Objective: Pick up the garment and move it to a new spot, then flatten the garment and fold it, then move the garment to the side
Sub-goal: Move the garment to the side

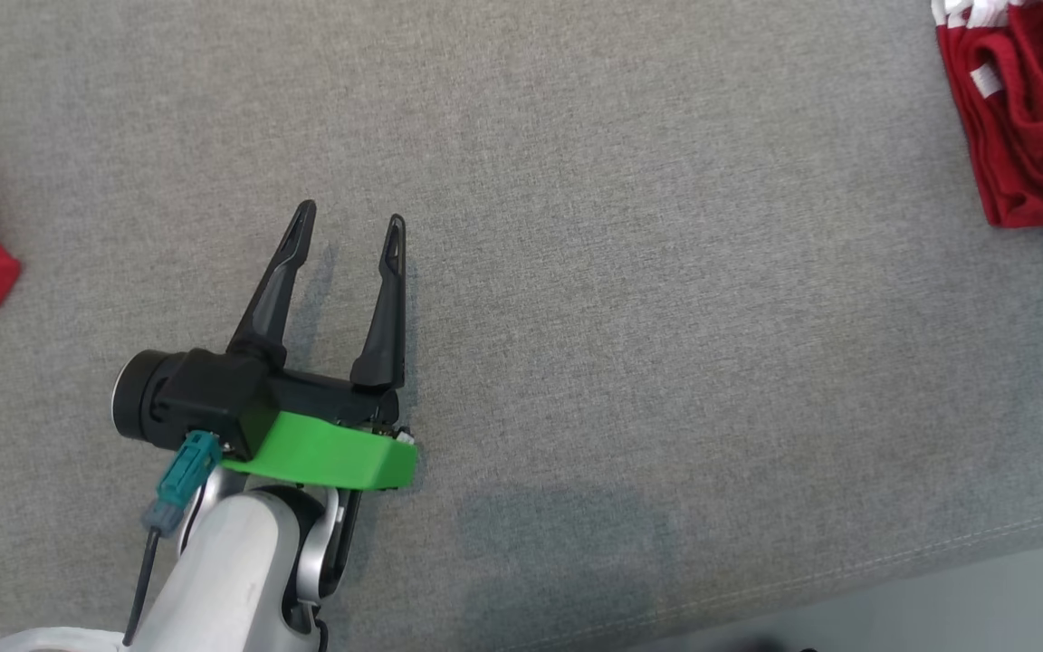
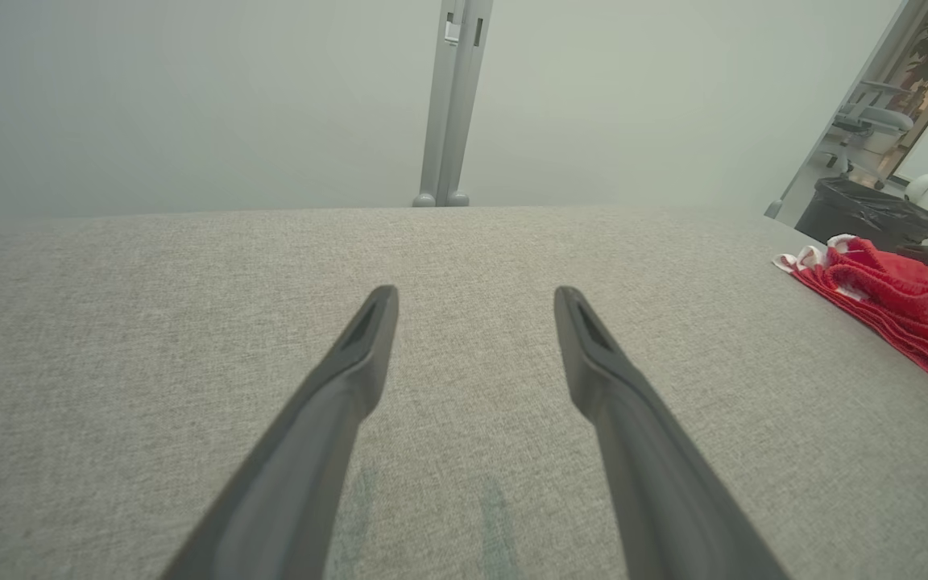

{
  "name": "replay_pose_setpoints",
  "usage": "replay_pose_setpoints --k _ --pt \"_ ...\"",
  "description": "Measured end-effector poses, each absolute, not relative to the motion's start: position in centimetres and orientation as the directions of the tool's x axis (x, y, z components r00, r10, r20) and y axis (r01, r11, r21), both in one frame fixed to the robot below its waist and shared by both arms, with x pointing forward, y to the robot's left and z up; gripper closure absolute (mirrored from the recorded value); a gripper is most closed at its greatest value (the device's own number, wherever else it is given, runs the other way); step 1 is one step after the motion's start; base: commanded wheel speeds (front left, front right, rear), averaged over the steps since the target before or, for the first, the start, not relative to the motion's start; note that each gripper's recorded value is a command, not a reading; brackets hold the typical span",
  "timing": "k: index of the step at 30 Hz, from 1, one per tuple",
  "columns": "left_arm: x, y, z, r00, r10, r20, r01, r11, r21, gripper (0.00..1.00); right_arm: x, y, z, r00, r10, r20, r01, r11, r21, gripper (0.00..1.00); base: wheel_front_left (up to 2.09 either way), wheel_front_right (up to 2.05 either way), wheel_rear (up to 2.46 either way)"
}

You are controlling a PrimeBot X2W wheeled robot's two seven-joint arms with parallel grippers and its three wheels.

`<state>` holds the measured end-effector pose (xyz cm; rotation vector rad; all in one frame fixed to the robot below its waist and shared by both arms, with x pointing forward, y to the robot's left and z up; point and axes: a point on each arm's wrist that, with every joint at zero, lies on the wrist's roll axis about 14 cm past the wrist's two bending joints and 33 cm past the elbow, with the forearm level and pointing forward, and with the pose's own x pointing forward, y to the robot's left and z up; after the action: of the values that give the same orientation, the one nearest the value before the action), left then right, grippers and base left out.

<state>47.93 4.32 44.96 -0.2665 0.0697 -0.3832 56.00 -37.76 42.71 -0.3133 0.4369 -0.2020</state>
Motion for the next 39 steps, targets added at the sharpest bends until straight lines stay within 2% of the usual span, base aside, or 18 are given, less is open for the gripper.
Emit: replay_pose_setpoints --k 10,15,22,28,39 --pt "47.3 5.0 47.5 0.937 -0.347 0.027 0.342 0.902 -0.264 0.0 56.6 -34.2 49.1 0.963 -0.168 -0.209 0.104 0.952 -0.289 0.0 0.0 0.0 0.0" --pt "46.4 6.4 48.6 0.954 -0.297 0.037 0.297 0.925 -0.238 0.0 55.5 -32.3 52.4 0.985 -0.124 -0.119 0.092 0.965 -0.244 0.0 0.0 0.0 0.0" --pt "44.4 9.3 49.3 0.978 -0.205 0.029 0.206 0.948 -0.242 0.0 53.0 -27.2 55.0 1.0 -0.012 -0.017 0.009 0.986 -0.164 0.0 0.0 0.0 0.0" --pt "42.4 11.9 49.9 0.992 -0.126 0.031 0.13 0.96 -0.247 0.0 50.3 -24.0 56.5 0.996 0.042 0.076 -0.037 0.998 -0.06 0.0 0.0 0.0 0.0" --pt "39.1 16.6 50.1 0.999 0.013 0.035 -0.004 0.969 -0.249 0.0 46.2 -17.2 55.9 0.978 0.121 0.167 -0.135 0.988 0.075 0.0 0.0 0.0 0.0"
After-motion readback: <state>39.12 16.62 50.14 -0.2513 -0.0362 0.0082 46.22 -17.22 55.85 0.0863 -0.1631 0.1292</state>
